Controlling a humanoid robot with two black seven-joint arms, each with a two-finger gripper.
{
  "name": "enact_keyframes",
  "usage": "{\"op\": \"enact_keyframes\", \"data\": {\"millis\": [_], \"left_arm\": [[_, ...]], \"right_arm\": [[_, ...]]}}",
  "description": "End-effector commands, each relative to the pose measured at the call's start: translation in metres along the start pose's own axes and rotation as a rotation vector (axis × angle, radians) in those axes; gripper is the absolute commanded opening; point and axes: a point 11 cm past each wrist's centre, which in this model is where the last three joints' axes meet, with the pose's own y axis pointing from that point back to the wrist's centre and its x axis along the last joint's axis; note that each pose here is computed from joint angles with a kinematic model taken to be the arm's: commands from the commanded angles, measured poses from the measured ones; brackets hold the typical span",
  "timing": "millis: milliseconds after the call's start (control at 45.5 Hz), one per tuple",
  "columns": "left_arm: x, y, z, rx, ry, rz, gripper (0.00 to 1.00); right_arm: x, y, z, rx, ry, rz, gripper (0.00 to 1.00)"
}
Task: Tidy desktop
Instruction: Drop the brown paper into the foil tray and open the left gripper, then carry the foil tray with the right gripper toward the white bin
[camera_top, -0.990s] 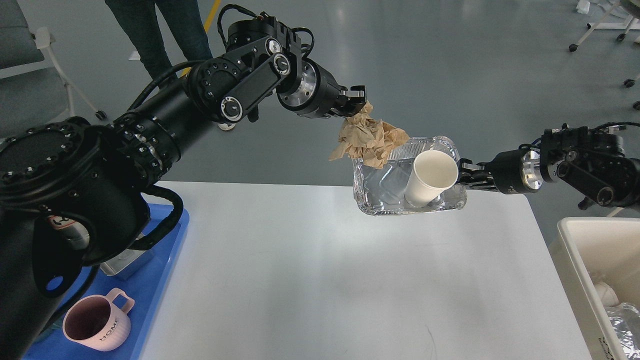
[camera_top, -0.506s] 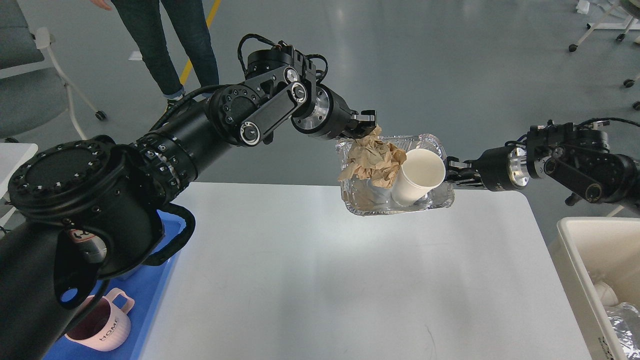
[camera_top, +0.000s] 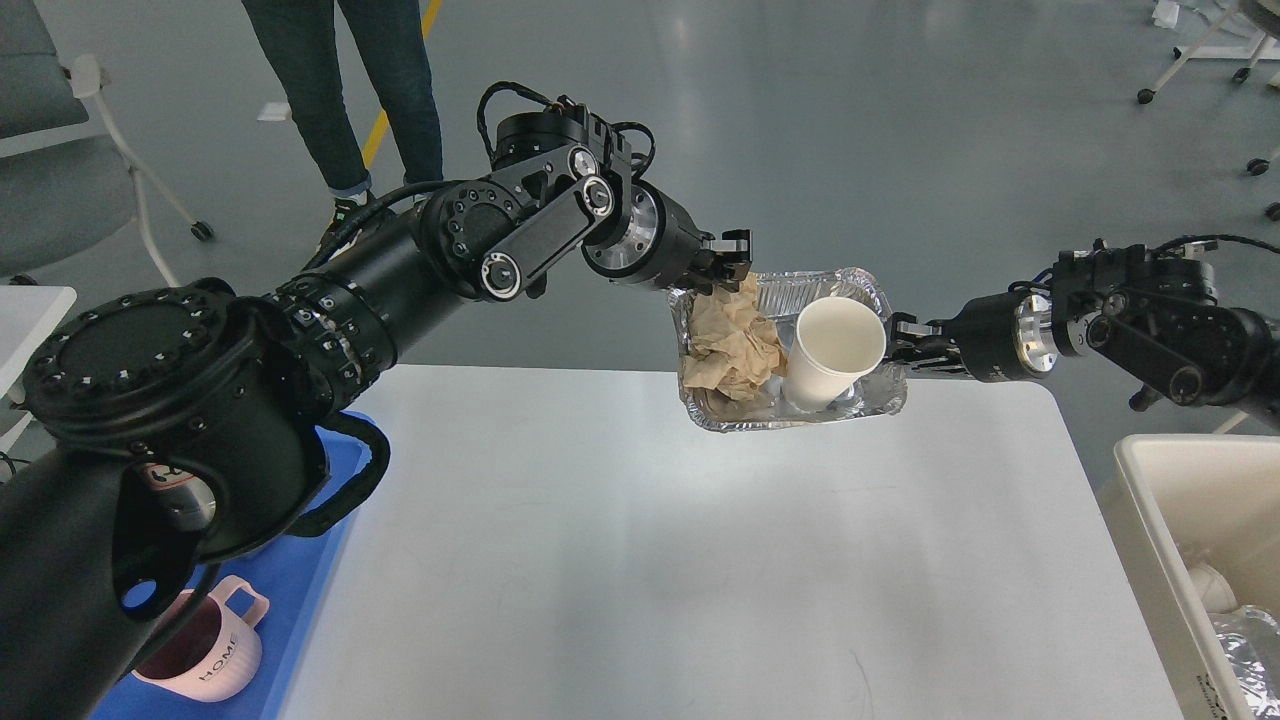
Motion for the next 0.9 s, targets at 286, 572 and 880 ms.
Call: {"op": "enact_keyframes", "data": {"millis": [286, 572, 880], "left_arm": [[0.004, 0.004, -0.001, -0.152, 0.225, -0.001, 1.00], [0.044, 0.045, -0.025, -0.426, 0.542, 0.076, 1.00], [0.066, 0.074, -0.067, -0.688, 0.739, 0.209, 1.00]], "right_arm": [[-0.001, 0.005, 0.007, -0.010, -0.011, 0.004, 0.00], [-0.010, 0.007, 0.020, -0.025, -0.039, -0.006, 0.00], [-0.013, 0.021, 0.036, 0.013, -0.167, 0.049, 0.00]]}}
